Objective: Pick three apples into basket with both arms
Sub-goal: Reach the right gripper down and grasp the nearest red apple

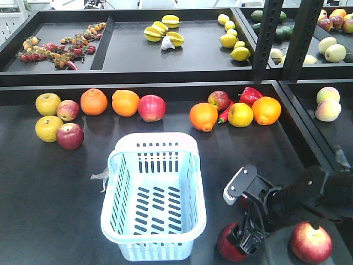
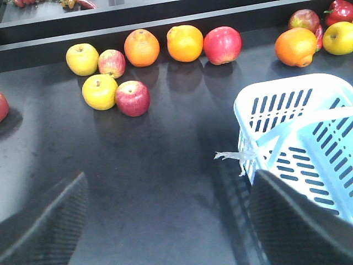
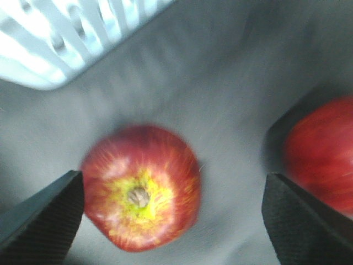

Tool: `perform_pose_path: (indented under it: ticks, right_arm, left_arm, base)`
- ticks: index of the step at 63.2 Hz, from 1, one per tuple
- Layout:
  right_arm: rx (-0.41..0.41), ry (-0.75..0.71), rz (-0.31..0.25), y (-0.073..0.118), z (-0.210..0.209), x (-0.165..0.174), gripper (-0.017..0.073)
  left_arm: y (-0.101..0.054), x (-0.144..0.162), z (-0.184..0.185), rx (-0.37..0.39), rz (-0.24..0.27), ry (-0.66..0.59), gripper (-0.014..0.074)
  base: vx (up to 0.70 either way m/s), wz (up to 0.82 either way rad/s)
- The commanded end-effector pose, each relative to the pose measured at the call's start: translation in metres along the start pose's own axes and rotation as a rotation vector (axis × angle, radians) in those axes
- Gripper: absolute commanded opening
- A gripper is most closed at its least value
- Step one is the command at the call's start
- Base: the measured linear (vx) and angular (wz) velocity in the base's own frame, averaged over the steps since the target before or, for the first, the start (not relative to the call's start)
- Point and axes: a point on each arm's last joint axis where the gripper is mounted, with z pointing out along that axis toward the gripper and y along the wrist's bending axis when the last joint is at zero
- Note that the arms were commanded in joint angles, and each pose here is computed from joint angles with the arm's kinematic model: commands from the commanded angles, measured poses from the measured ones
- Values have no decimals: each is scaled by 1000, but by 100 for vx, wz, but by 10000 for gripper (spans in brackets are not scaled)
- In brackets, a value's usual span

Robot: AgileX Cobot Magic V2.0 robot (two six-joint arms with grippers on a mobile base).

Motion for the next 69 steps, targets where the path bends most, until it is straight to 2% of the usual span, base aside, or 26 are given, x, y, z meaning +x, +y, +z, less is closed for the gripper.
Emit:
perform_pose_path:
  ticks: [1, 9, 20, 34, 39, 48, 61, 69]
  right_arm:
    - [16, -20, 19, -4, 2, -6, 615]
    - [-5, 5, 59, -4, 12, -2, 613]
    - [-14, 17, 64, -4, 16, 0, 575]
    - [-21, 19, 69, -3, 16, 0, 394]
    - [-19, 18, 97, -3, 16, 0, 347]
    - [-19, 20, 181, -3, 16, 0, 340]
    - [-57, 45, 205, 0, 15, 2, 340]
    - [-46, 10, 220, 1, 3, -3, 340]
  left_arm:
    - [0, -11, -6, 2, -11, -80, 580]
    - [0, -11, -6, 2, -11, -80, 580]
    - [0, -11, -6, 2, -11, -80, 580]
    - [0, -11, -6, 2, -11, -80, 580]
    - [0, -11, -6, 2, -11, -80, 580]
    - [0, -11, -6, 2, -11, -80, 580]
    - [0, -11, -6, 2, -11, -80, 580]
    - [0, -11, -6, 2, -11, -80, 580]
  base:
    - [0, 0]
    - [0, 0]
    - [0, 0]
    - [0, 0]
    - [0, 0]
    - [0, 0]
    - [0, 0]
    - [0, 0]
